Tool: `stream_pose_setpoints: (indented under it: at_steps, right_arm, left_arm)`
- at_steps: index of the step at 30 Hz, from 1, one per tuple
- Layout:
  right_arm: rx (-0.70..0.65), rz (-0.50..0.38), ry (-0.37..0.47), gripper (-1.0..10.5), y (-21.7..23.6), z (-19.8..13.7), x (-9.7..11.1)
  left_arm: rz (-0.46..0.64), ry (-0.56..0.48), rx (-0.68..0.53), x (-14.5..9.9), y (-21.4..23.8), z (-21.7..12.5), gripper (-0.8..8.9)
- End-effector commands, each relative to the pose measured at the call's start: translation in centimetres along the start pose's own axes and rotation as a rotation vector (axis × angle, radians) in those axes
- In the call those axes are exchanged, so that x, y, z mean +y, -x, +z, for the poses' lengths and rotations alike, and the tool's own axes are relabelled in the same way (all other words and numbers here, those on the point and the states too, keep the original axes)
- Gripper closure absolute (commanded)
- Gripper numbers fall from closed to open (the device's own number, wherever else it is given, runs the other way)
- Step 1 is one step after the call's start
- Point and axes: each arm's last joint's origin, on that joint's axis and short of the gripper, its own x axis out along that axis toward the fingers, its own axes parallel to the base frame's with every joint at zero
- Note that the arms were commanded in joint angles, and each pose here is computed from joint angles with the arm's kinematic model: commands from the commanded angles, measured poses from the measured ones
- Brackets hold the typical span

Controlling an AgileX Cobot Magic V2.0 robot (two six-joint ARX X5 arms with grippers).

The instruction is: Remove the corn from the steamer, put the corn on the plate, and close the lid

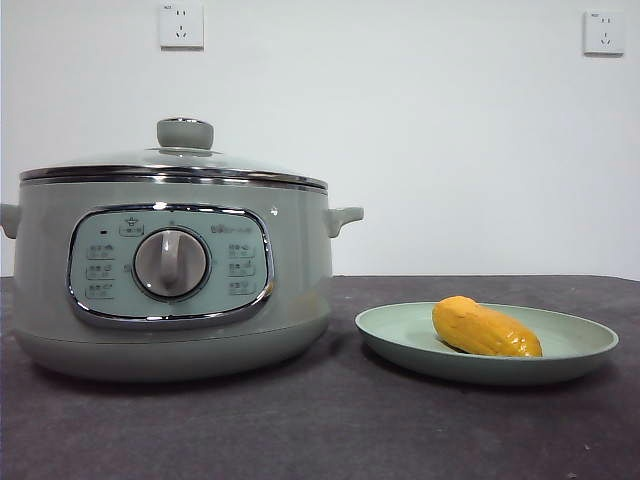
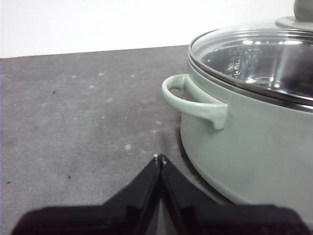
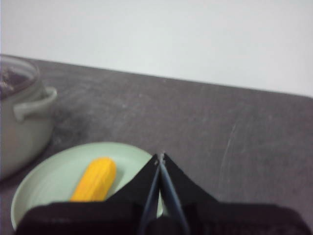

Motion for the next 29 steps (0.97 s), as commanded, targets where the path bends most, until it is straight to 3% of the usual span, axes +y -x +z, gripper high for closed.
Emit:
stream_pose_setpoints:
  at_steps: [1, 4, 14, 29]
  right_arm:
    - [-0.01, -0.013, -0.02, 9.4, 0.0, -1.1, 0.1]
    - [-0.009, -0.059, -0.041, 9.4, 0.0, -2.1, 0.1]
    - [0.057, -0.056, -0.078, 9.4, -0.2, -4.2, 0.3]
    - [0.088, -0.052, -0.107, 9.4, -0.1, -4.5, 0.3]
  left_arm:
    - [-0.002, -0.008, 0.011, 0.0, -0.1, -0.5, 8.17]
    - [-0.001, -0.008, 0.011, 0.0, -0.1, -0.5, 8.17]
    - [-0.002, -0.008, 0.011, 0.0, -0.1, -0.5, 8.17]
    - [-0.001, -0.008, 0.011, 0.0, -0.1, -0.5, 8.17]
